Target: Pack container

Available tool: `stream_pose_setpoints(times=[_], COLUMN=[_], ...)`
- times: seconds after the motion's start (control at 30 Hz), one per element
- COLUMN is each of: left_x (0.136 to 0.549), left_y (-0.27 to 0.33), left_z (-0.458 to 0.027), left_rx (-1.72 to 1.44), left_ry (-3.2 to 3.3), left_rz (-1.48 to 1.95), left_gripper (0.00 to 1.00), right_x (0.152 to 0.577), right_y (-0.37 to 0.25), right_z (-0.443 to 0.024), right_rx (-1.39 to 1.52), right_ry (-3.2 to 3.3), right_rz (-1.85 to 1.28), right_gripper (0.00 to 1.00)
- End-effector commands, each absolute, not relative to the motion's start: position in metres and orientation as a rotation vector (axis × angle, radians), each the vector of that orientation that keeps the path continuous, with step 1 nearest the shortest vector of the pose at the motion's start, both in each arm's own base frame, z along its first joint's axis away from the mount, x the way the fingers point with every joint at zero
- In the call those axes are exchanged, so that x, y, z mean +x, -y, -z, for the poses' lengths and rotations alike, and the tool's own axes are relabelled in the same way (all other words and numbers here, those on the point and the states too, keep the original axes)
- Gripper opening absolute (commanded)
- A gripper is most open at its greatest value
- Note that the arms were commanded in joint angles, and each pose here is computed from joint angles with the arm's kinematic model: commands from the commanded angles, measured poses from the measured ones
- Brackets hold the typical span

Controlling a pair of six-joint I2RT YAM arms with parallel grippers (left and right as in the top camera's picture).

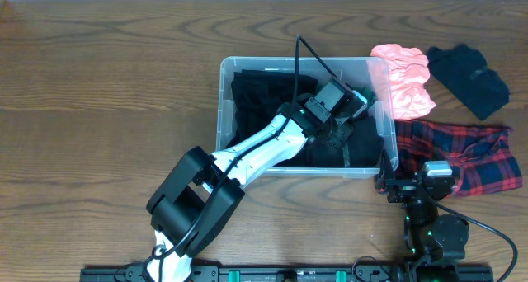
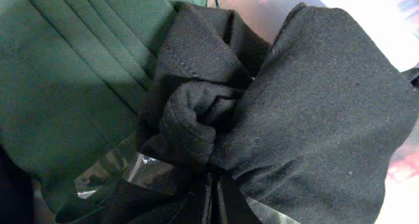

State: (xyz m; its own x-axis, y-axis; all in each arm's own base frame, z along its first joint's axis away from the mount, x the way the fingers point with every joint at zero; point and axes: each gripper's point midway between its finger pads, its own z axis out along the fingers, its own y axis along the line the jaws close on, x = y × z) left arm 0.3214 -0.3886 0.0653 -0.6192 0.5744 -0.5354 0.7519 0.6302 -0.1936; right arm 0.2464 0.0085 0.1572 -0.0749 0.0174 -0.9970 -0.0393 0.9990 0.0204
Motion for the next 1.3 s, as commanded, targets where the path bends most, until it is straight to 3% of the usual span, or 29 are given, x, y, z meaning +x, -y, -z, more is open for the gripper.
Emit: stream_pose_setpoints(times=[0.0,0.17,0.43,1.03,1.27], left_x=[0.302,0.300,0.297,0.285,0.289], left_y=[0.397,0.401,0.402,0.389,0.393], left_z=[-0.069,-0.098,-0.098,-0.022,-0.037], left_rx=[1.122,1.117,1.125,1.173,1.163], left_ry=[-2.418,-2.354,-2.354,-2.530,-2.493], left_rz=[0.627,0.652,0.653,0.584,0.600], left_gripper=[0.06,0.06,0.06,0.06,0.06], right_x=[0.246,0.246,0.246,0.246,0.246], right_y=[-0.009,-0.009,-0.009,-0.009,-0.009], right_z=[-0.157,-0.157,-0.157,-0.157,-0.157], right_rx=[-0.008,-0.008,-0.008,-0.009,-0.008], right_ry=[-1.645,-1.645,-1.645,-1.645,-1.645], right_rz=[-0.054,-0.054,-0.054,-0.054,-0.054], right_gripper=[0.99,0.99,0.99,0.99,0.99])
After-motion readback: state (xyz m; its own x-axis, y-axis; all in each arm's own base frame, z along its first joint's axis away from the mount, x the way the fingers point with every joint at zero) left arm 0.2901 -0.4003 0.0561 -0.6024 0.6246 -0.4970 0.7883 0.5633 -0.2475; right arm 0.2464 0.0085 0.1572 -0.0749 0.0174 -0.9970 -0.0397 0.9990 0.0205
